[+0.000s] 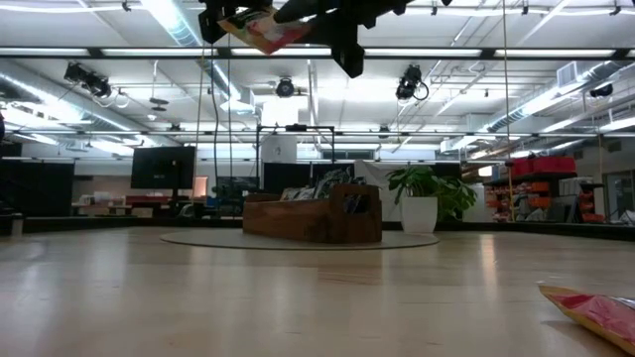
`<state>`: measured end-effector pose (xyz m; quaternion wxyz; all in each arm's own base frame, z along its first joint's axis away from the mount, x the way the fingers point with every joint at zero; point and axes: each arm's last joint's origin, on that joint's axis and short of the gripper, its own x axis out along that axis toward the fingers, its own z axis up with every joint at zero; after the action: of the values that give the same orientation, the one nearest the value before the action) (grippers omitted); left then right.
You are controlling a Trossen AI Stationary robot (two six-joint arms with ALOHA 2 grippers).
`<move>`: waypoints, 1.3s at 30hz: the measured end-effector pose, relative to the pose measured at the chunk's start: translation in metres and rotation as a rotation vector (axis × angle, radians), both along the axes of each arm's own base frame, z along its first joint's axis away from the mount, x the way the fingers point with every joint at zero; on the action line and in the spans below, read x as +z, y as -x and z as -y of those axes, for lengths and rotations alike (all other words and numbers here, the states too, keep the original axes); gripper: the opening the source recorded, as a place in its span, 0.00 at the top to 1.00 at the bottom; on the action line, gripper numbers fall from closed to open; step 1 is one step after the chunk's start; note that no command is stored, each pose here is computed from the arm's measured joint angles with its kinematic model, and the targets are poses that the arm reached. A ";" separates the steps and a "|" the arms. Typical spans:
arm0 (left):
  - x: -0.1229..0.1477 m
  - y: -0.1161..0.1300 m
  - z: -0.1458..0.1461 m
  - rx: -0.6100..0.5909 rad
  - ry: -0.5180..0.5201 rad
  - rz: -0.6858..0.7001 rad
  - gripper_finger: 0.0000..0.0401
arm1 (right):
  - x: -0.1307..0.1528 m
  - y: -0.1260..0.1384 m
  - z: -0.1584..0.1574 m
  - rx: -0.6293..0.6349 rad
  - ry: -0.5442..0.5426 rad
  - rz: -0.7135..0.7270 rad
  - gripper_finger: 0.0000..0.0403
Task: Pick & Place Tea
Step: Put the yellow tea bag into the left section of the wooden organizer
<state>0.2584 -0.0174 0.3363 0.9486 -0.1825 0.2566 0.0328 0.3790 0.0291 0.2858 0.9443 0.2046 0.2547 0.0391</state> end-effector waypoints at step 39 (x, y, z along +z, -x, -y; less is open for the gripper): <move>0.069 0.043 -0.017 0.216 -0.014 0.491 0.49 | 0.111 0.081 0.019 -0.269 0.146 0.349 1.00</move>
<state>0.2154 -0.0003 0.4055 0.9747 -0.2047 -0.0025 0.0902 0.2983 0.0103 0.3964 0.9830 0.1582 0.0603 -0.0706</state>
